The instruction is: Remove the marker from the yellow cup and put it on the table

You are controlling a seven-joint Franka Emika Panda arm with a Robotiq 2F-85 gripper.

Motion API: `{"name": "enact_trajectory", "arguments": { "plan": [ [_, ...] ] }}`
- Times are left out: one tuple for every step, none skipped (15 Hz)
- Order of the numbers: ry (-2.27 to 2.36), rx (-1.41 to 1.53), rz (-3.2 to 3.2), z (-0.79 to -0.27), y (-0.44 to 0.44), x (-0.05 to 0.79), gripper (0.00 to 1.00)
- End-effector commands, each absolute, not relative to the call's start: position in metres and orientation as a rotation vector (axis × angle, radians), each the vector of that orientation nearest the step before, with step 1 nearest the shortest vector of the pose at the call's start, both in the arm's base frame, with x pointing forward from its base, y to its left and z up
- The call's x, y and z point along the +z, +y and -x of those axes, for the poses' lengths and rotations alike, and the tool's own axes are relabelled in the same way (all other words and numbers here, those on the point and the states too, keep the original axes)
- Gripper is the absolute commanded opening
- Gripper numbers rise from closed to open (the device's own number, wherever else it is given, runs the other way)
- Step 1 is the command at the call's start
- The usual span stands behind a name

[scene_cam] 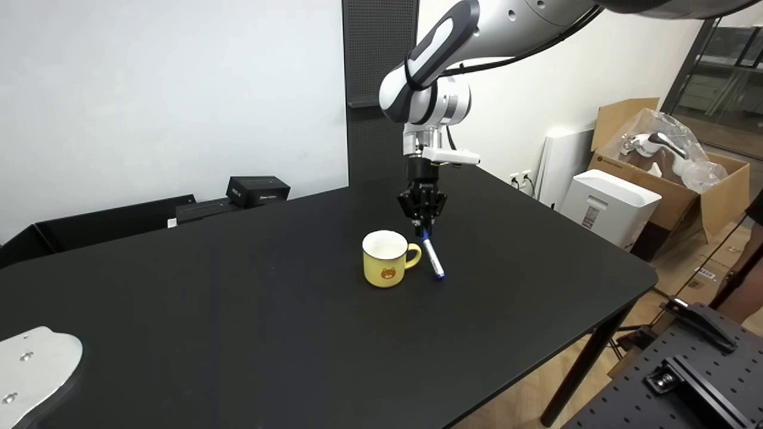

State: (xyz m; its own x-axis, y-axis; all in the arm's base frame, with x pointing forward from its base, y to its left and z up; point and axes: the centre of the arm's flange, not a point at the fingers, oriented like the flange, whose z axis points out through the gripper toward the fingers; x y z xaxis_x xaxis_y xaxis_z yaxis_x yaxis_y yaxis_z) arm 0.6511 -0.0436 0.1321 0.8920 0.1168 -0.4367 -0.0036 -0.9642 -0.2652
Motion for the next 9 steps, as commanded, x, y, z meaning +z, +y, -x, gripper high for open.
{"name": "enact_trajectory", "arguments": {
  "plan": [
    [-0.045,0.682,2.783,-0.6687,-0.0451,0.1328,0.05],
    [-0.049,0.683,2.782,-0.6697,-0.0445,0.1327,0.05],
    [-0.056,0.683,2.783,-0.67,-0.0434,0.1323,0.05],
    [-0.059,0.684,2.783,-0.6704,-0.0427,0.1319,0.05],
    [-0.062,0.685,2.782,-0.6708,-0.0421,0.1316,0.05],
    [-0.064,0.687,2.78,-0.6713,-0.0418,0.1314,0.05],
    [-0.065,0.69,2.778,-0.6717,-0.0418,0.131,0.05],
    [-0.065,0.693,2.778,-0.672,-0.0418,0.1306,0.05],
    [-0.058,0.697,2.778,-0.6721,-0.0417,0.1304,0.23]
  ]
}}
